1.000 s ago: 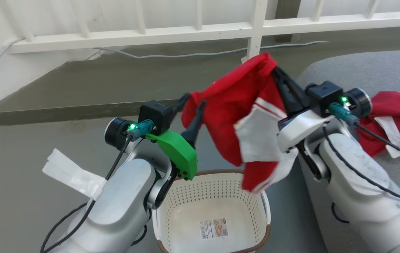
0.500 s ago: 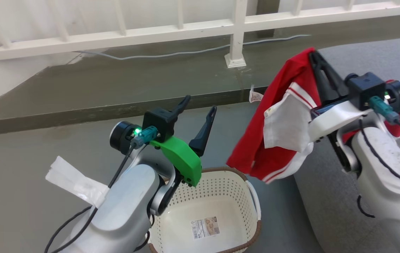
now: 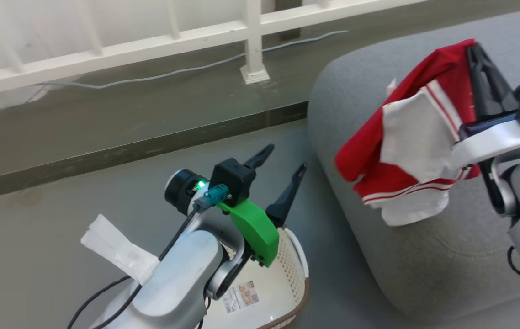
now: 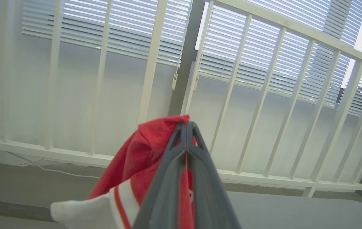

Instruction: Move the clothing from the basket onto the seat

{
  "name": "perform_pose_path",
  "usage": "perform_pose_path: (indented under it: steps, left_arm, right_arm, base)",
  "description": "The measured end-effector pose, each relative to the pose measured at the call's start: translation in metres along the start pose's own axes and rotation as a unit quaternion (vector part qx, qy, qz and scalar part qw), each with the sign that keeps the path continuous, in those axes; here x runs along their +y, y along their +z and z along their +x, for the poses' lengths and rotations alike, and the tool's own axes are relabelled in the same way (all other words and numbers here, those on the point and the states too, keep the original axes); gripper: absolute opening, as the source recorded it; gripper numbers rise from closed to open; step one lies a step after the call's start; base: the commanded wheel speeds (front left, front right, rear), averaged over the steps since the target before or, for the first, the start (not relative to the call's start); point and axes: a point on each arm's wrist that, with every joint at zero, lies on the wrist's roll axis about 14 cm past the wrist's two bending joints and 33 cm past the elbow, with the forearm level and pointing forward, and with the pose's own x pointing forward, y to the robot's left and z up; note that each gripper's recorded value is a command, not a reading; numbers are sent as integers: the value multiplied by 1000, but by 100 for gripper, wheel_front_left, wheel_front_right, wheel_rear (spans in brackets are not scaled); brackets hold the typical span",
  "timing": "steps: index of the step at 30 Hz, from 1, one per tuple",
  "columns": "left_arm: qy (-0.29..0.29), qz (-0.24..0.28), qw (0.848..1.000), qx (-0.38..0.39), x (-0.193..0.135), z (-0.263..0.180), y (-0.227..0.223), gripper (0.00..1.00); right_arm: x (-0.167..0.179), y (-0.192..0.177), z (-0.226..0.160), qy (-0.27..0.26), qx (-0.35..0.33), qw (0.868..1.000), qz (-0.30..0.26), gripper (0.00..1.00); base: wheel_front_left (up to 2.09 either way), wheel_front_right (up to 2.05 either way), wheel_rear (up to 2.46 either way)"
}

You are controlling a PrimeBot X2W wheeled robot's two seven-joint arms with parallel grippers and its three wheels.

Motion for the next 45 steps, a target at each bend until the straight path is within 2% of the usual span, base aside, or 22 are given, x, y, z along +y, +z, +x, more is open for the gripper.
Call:
perform_pose_path:
  steps: [9,21,32,41,45]
  left_arm:
    - [-89,-18,996,24,-49,19,-21,100]
    - [-172,-54,982,51,-88,36,-47,100]
    - [-209,-65,974,56,-90,47,-60,100]
    - [-211,-55,975,54,-72,49,-59,100]
    - [-195,-51,978,51,-55,48,-59,100]
  right_arm:
    - [-71,11,-28,-82,-1,996,-43,0]
    - [-115,4,-55,-141,35,987,-69,0]
    - [-149,21,-7,-156,16,981,-116,0]
    - [-182,32,39,-182,1,973,-139,0]
    - [-175,27,74,-170,-2,976,-138,0]
  base:
    - [0,0,0]
    - [0,0,0]
    - [0,0,0]
    - [0,0,0]
    - [0,0,0]
